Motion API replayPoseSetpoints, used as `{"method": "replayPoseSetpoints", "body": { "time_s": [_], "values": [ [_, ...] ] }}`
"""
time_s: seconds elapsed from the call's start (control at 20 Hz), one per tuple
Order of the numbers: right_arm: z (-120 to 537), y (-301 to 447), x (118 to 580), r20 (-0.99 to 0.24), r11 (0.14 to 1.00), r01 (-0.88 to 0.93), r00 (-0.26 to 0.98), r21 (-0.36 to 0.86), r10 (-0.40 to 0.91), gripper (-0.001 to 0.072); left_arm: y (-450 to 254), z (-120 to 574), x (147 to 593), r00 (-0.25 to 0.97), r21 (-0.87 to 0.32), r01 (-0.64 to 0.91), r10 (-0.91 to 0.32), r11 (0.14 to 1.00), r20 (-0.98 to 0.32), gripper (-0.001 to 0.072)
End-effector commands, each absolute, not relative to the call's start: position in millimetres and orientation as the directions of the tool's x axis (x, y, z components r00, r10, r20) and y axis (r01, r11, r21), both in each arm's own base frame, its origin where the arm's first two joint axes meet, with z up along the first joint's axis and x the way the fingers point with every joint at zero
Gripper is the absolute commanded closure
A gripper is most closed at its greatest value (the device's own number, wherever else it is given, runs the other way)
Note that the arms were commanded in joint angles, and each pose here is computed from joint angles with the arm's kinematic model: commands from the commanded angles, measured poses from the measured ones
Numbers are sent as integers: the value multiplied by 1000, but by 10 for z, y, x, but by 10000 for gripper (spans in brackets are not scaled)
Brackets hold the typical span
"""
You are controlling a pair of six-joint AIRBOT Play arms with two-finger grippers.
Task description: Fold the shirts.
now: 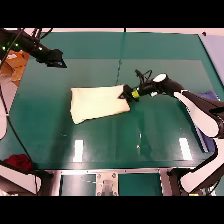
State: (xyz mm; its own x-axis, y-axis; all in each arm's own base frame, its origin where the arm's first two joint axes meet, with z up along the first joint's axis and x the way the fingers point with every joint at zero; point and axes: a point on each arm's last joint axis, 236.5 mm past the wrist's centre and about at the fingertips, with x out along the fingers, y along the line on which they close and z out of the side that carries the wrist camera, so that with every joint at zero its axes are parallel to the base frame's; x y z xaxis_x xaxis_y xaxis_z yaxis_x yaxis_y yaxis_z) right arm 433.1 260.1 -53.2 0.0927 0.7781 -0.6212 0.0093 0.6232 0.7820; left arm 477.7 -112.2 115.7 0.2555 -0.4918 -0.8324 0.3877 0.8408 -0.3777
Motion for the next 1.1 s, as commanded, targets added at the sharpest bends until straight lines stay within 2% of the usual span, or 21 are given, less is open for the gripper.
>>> {"method": "replayPoseSetpoints", "body": {
  "time_s": [0.0, 0.2, 0.4, 0.6, 0.75, 0.9, 1.05],
  "values": [
    [155, 2610, 4658, -527, 541, -35, 180, 840, 831, 695, -1117, 1136, 4711, 228, -383, 388, -490, 838, -841, 689],
    [1078, 1722, 4995, -465, 521, -53, 383, 852, 798, 695, -1116, 1120, 4656, 204, -389, 389, -490, 835, -848, 689],
    [1612, 385, 4988, -438, 520, 31, 584, 853, 684, 695, -1119, 1122, 4657, 205, -390, 389, -491, 835, -847, 689],
    [1782, -1041, 4629, -488, 562, 179, 738, 808, 467, 695, -1119, 1122, 4658, 205, -395, 375, -491, 838, -847, 689],
    [1879, -1991, 4192, -499, 532, 298, 818, 793, 285, 695, -1120, 1123, 4658, 205, -396, 375, -491, 838, -846, 689],
    [1836, -2620, 3720, -520, 487, 388, 837, 782, 169, 695, -1120, 1123, 4659, 206, -396, 375, -491, 838, -846, 689],
    [1709, -2895, 3346, -579, 469, 471, 807, 748, 113, 695, -1121, 1124, 4658, 205, -396, 376, -492, 838, -846, 689]
  ]
}}
